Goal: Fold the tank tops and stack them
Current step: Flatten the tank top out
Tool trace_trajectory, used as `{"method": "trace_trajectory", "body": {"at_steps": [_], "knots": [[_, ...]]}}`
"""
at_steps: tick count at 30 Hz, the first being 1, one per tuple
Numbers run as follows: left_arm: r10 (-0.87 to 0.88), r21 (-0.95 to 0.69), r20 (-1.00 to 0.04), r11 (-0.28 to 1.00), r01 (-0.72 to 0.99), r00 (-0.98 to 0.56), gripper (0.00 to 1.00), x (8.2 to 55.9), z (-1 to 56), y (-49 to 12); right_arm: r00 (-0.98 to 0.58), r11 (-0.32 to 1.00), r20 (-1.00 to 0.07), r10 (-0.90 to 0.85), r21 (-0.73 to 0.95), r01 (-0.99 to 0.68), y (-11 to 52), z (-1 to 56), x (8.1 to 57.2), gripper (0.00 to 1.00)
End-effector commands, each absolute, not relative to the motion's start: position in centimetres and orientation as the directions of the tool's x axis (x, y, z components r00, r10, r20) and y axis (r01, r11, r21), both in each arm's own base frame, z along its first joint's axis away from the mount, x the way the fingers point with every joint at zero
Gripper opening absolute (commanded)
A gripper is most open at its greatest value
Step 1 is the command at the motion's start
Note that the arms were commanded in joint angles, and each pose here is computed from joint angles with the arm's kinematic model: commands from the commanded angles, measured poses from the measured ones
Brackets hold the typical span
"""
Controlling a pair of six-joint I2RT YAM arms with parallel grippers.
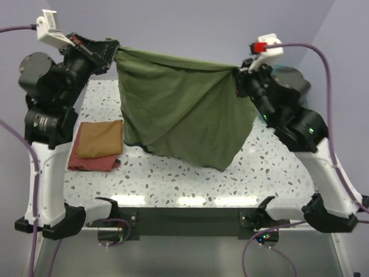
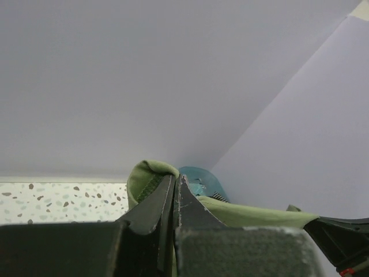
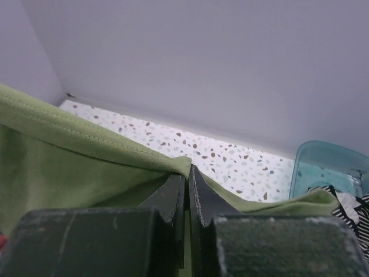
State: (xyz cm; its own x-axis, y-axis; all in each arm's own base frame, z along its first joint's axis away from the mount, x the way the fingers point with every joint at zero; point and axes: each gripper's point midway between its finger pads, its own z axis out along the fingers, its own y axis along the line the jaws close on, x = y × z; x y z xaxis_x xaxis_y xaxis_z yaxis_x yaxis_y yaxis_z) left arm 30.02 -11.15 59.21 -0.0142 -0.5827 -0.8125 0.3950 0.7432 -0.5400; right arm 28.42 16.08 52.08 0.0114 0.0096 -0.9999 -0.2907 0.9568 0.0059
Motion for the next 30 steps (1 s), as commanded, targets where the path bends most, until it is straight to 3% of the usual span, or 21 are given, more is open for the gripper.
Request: {"method": "trace_trajectory", "body": {"at_steps": [1, 6, 7, 9, 11, 13, 15, 16, 18, 24, 26, 27, 28, 29, 30], "knots": [[-0.567, -0.543, -0.824, 0.788, 0.290, -0.001, 0.00, 38.1, 55.5, -10.7, 0.012, 0.967, -0.999, -0.046, -0.048, -0.249, 16.4, 50.9, 33.6, 0.00], [-0.563, -0.505, -0.823, 0.785, 0.358, 0.074, 0.00, 45.4, 55.8, -12.4, -0.035, 0.973, -0.999, 0.026, 0.033, -0.228, 17.6, 48.4, 44.8, 0.00], [-0.554, -0.482, -0.827, 0.785, 0.388, 0.093, 0.00, 48.0, 56.7, -13.2, 0.034, 0.970, -0.997, 0.069, 0.059, -0.236, 17.5, 51.8, 45.2, 0.00], [-0.557, -0.452, -0.821, 0.769, 0.452, 0.128, 0.00, 49.9, 58.9, -14.2, 0.035, 0.970, -0.997, 0.075, 0.065, -0.235, 18.7, 51.5, 48.3, 0.00], [-0.589, -0.401, -0.778, 0.734, 0.548, 0.219, 0.00, 50.5, 63.2, -14.8, 0.155, 0.965, -0.979, 0.131, 0.090, -0.248, 18.4, 56.5, 47.6, 0.00], [-0.640, -0.338, -0.691, 0.696, 0.633, 0.335, 0.00, 48.1, 67.8, -13.5, 0.270, 0.963, -0.947, 0.176, 0.108, -0.246, 17.6, 60.7, 46.4, 0.00], [-0.642, -0.325, -0.676, 0.700, 0.636, 0.361, 0.00, 47.7, 67.3, -12.5, 0.382, 0.962, -0.899, 0.212, 0.123, -0.245, 16.0, 65.1, 43.4, 0.00], [-0.632, -0.263, -0.632, 0.720, 0.643, 0.449, 0.00, 44.0, 70.6, -11.0, 0.382, 0.964, -0.901, 0.205, 0.119, -0.238, 15.8, 64.8, 43.3, 0.00], [-0.612, -0.241, -0.631, 0.739, 0.629, 0.477, 0.00, 42.2, 71.6, -10.1, 0.414, 0.966, -0.887, 0.204, 0.114, -0.232, 15.0, 65.7, 41.9, 0.00], [-0.596, -0.322, -0.729, 0.732, 0.600, 0.336, 0.00, 43.1, 65.0, -9.5, 0.247, 0.981, -0.956, 0.159, 0.124, -0.152, 13.4, 57.6, 41.1, 0.00], [-0.614, -0.371, -0.745, 0.705, 0.604, 0.259, 0.00, 43.1, 61.6, -10.0, 0.118, 0.982, -0.980, 0.161, 0.147, -0.117, 13.0, 51.7, 40.9, 0.00], [-0.625, -0.442, -0.761, 0.697, 0.565, 0.174, 0.00, 43.4, 56.8, -10.0, 0.057, 0.984, -0.986, 0.155, 0.149, -0.098, 12.7, 49.1, 40.6, 0.00], [-0.644, -0.486, -0.755, 0.674, 0.557, 0.120, 0.00, 43.1, 54.5, -10.3, -0.069, 0.988, -0.989, 0.129, 0.135, -0.077, 12.9, 42.9, 40.9, 0.00], [-0.652, -0.532, -0.755, 0.669, 0.519, 0.067, 0.00, 42.9, 51.6, -10.2, -0.109, 0.978, -0.976, 0.190, 0.197, -0.061, 12.5, 41.2, 39.4, 0.00], [-0.664, -0.606, -0.748, 0.666, 0.436, -0.025, 0.00, 42.2, 45.6, -9.9, -0.254, 0.983, -0.953, 0.164, 0.179, -0.038, 12.6, 34.0, 38.7, 0.00]]}}
